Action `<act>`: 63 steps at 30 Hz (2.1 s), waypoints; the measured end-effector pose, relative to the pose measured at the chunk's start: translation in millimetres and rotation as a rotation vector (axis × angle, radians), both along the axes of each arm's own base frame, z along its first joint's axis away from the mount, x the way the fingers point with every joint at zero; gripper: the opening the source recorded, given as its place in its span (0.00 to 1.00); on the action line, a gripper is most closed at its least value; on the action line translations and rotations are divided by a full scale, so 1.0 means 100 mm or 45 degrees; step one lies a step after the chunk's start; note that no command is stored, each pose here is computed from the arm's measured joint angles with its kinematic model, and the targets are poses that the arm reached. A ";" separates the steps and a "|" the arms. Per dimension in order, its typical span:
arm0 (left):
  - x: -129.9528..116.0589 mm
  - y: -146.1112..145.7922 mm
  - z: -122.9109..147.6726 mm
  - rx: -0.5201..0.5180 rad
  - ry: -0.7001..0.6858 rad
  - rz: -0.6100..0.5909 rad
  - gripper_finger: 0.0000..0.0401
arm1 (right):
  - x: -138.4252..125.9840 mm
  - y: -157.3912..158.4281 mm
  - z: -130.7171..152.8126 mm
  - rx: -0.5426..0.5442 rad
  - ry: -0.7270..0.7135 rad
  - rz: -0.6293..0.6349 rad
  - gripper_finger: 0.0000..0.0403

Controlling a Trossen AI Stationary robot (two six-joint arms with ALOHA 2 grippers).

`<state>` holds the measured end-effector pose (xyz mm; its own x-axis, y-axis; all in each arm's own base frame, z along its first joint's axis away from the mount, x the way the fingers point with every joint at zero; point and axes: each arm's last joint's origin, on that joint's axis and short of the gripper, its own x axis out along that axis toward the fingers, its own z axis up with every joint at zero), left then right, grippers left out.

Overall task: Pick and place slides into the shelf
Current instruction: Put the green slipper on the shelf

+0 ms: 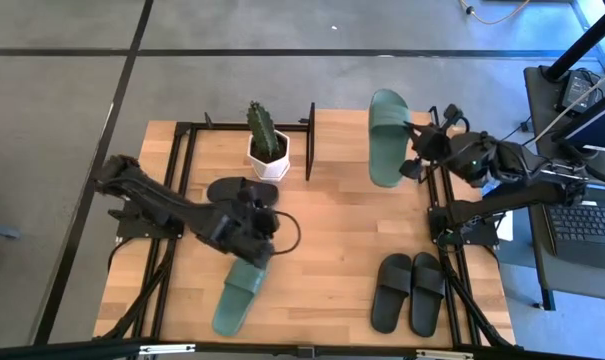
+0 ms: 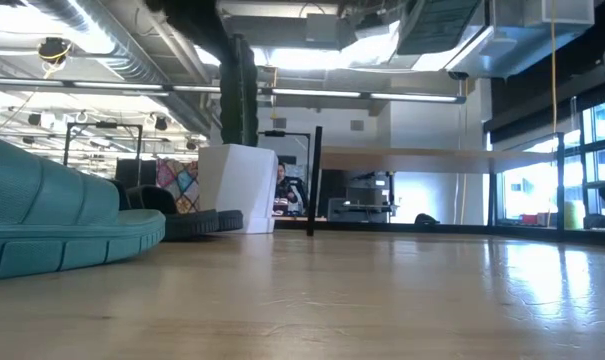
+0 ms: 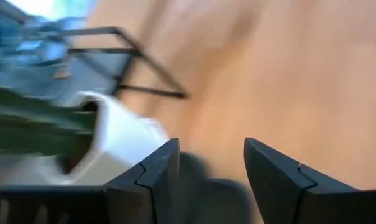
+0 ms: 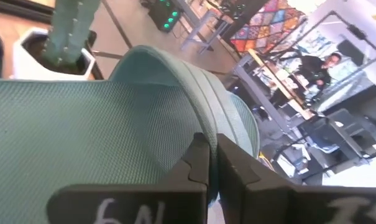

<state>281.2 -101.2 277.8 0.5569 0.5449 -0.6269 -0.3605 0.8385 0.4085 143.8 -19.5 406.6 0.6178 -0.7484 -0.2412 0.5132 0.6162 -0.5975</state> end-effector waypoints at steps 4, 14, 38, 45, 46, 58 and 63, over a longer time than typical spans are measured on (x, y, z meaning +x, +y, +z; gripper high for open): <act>-0.13 0.04 -0.08 -0.170 -0.175 -0.260 0.43 | 0.03 -0.04 0.00 0.030 -0.009 0.036 0.03; -0.42 0.27 -0.37 -0.269 -0.420 -0.454 0.43 | 0.20 -0.22 -0.30 -0.011 -0.034 0.089 0.03; -0.48 0.28 -0.47 -0.276 -0.408 -0.455 0.43 | -0.02 -0.68 -0.58 0.080 0.006 -0.030 0.03; -0.48 0.28 -0.47 -0.276 -0.408 -0.455 0.43 | -0.01 -0.72 -0.59 0.106 0.006 0.003 0.03; -0.48 0.28 -0.47 -0.276 -0.408 -0.455 0.43 | 0.00 -0.73 -0.60 0.109 0.010 0.002 0.03; -0.48 0.28 -0.47 -0.275 -0.408 -0.454 0.43 | 0.23 -0.93 -0.71 0.143 0.024 -0.007 0.03; -0.48 0.28 -0.47 -0.275 -0.407 -0.454 0.43 | 0.29 -1.02 -0.76 0.175 0.029 0.025 0.03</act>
